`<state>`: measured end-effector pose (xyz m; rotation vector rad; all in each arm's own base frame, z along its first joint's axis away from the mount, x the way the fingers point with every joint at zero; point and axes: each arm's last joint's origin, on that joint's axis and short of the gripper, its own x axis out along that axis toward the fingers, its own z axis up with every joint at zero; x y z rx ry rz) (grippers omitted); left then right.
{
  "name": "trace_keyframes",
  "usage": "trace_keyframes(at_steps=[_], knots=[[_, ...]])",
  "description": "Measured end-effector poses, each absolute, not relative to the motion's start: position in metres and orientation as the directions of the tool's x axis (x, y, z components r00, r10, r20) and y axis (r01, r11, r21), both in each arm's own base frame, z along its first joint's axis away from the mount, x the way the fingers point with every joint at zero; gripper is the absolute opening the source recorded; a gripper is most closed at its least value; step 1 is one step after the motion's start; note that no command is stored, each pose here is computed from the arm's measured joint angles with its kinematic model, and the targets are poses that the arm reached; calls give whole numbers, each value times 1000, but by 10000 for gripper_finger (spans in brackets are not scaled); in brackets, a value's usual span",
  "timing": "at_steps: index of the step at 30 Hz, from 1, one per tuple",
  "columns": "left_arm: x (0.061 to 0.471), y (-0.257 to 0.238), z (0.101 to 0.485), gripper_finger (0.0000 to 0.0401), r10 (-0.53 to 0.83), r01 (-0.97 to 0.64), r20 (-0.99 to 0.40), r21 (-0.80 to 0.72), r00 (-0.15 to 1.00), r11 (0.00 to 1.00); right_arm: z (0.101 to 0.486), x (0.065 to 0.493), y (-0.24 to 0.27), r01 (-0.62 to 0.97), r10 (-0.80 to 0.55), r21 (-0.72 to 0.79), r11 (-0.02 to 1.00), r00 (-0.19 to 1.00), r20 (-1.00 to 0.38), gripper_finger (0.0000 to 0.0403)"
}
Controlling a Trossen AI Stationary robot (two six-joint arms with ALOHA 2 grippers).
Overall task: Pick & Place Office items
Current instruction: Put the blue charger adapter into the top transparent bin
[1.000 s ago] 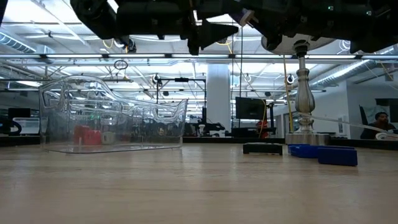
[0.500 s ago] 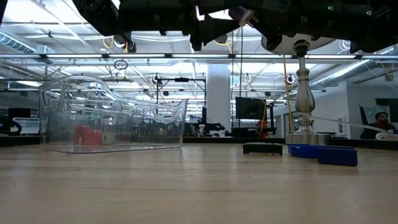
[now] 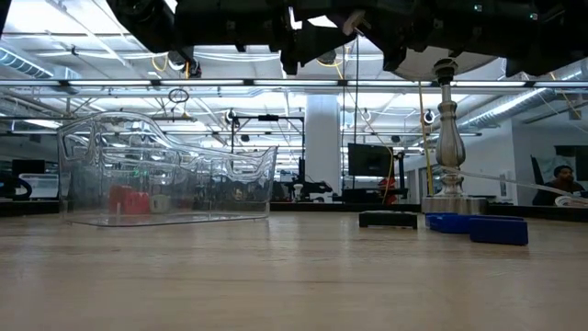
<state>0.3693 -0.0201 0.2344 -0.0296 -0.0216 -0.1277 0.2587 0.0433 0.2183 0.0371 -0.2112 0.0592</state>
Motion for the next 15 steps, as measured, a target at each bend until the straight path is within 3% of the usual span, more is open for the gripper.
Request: trace_keyframes(at_steps=[15], knots=[[369,-20,231,296,-126,126,-7,-31,992,992,220,260,48,-63,65,-17,998,969,239,123]])
